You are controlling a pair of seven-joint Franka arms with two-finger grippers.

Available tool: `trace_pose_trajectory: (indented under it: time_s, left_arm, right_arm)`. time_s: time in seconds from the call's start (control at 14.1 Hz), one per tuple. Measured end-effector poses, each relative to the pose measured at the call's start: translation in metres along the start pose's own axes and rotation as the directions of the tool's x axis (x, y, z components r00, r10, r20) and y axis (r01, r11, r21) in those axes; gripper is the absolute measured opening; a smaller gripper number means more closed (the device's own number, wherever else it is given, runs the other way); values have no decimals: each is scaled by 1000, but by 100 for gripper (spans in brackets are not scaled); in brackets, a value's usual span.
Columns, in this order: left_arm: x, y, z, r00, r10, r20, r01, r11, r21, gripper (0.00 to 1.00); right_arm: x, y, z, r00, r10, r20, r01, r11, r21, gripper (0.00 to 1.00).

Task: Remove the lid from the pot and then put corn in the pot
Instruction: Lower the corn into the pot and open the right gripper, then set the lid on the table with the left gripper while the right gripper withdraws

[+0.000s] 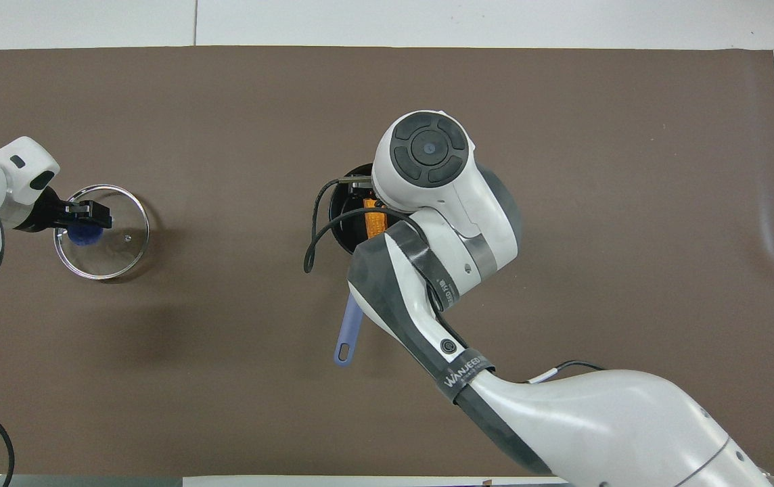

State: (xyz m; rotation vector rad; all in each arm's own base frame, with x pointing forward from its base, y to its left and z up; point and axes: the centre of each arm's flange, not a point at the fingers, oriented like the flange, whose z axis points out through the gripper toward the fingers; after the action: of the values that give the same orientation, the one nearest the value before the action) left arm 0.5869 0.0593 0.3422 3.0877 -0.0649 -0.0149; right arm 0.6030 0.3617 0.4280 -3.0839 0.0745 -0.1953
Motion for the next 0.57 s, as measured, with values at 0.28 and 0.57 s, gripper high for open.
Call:
trace_pose_trajectory:
  time_s: [0.28, 0.57]
  left_arm:
    - [-5, 0, 9, 1000, -1, -7, 1, 1000, 2, 66]
    - [-3, 0, 2, 1000, 0, -19, 0, 1000, 5, 96]
  right_arm:
    - [14, 89, -92, 996, -50, 68, 54, 997, -63, 100]
    - [10, 196, -164, 986, -45, 158, 61, 994, -96, 100]
